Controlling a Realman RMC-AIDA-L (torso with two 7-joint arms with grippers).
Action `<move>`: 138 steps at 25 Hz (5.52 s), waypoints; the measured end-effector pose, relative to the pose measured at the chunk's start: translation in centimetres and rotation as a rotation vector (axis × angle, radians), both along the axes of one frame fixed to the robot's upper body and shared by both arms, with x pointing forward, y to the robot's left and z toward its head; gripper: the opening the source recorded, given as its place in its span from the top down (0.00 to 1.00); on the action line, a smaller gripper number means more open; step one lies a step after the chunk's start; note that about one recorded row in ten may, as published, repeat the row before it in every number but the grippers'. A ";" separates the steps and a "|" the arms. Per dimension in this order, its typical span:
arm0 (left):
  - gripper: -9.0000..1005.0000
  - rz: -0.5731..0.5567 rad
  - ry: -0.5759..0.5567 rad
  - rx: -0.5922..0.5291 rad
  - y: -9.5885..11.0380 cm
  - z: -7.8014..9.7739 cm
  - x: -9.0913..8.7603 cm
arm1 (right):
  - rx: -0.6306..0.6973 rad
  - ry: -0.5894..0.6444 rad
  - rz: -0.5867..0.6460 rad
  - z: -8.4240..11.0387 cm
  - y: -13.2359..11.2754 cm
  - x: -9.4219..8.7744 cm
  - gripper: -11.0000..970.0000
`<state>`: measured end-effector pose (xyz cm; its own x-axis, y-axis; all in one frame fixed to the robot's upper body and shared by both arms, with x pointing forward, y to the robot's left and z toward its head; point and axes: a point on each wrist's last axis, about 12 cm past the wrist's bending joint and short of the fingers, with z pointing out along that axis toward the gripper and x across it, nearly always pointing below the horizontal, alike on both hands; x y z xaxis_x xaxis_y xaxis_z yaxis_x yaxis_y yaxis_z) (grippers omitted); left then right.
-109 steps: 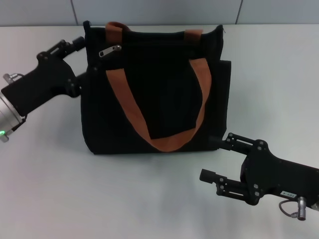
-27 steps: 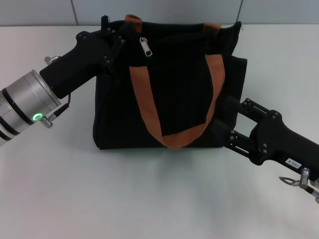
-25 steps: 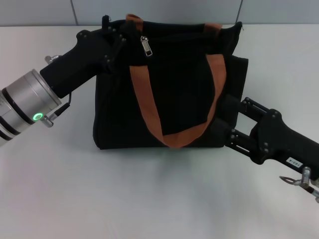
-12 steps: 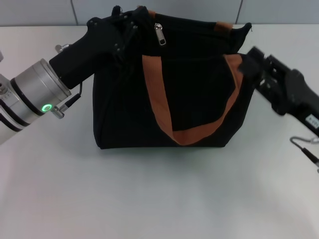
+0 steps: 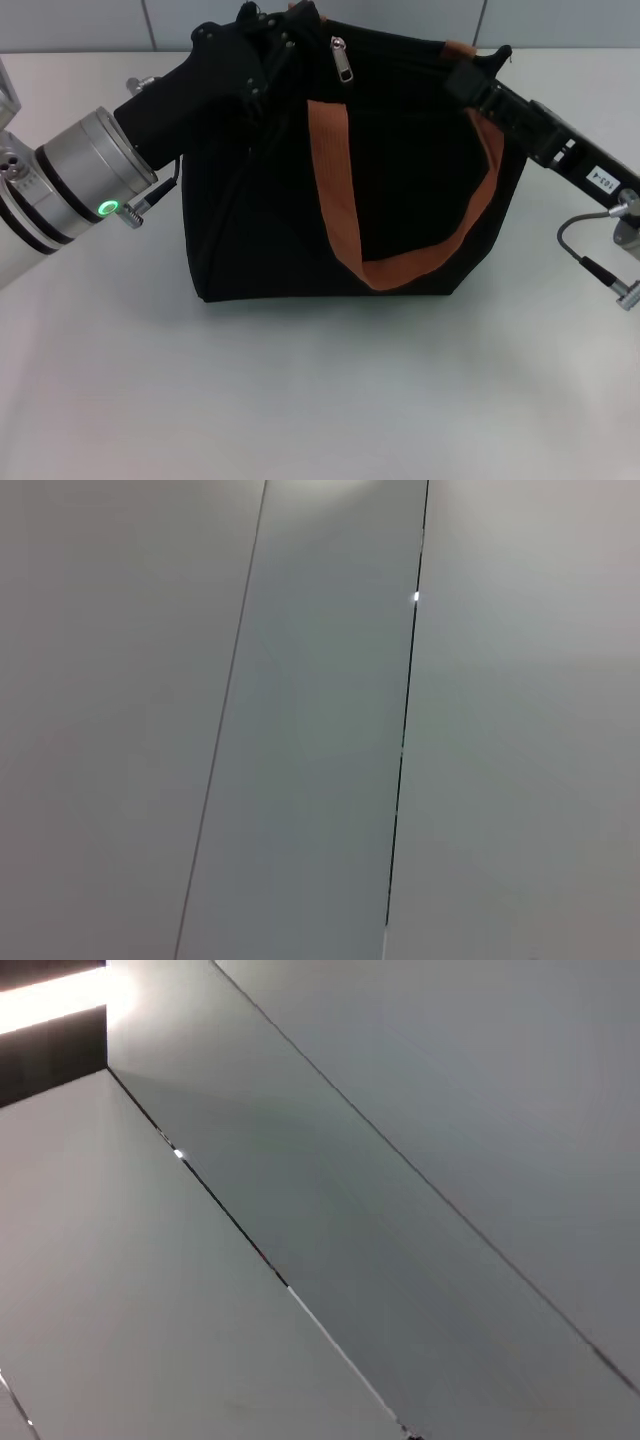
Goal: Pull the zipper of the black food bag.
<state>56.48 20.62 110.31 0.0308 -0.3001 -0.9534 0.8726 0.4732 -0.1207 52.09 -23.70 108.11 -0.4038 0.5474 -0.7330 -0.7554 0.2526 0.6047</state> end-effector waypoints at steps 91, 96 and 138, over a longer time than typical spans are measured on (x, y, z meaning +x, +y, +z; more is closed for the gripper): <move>0.96 0.012 -0.005 -0.020 -1.0 0.3 0.5 | -0.104 0.096 -0.130 -0.8 -0.8 2.5 0.99; 0.96 0.015 -0.006 -0.019 -0.9 0.3 0.6 | -0.096 0.108 -0.190 -1.2 -2.2 1.9 0.99; 0.37 0.393 -0.012 -0.123 8.4 -4.0 -7.6 | -0.140 -0.207 -0.410 -2.8 -4.5 -5.0 0.14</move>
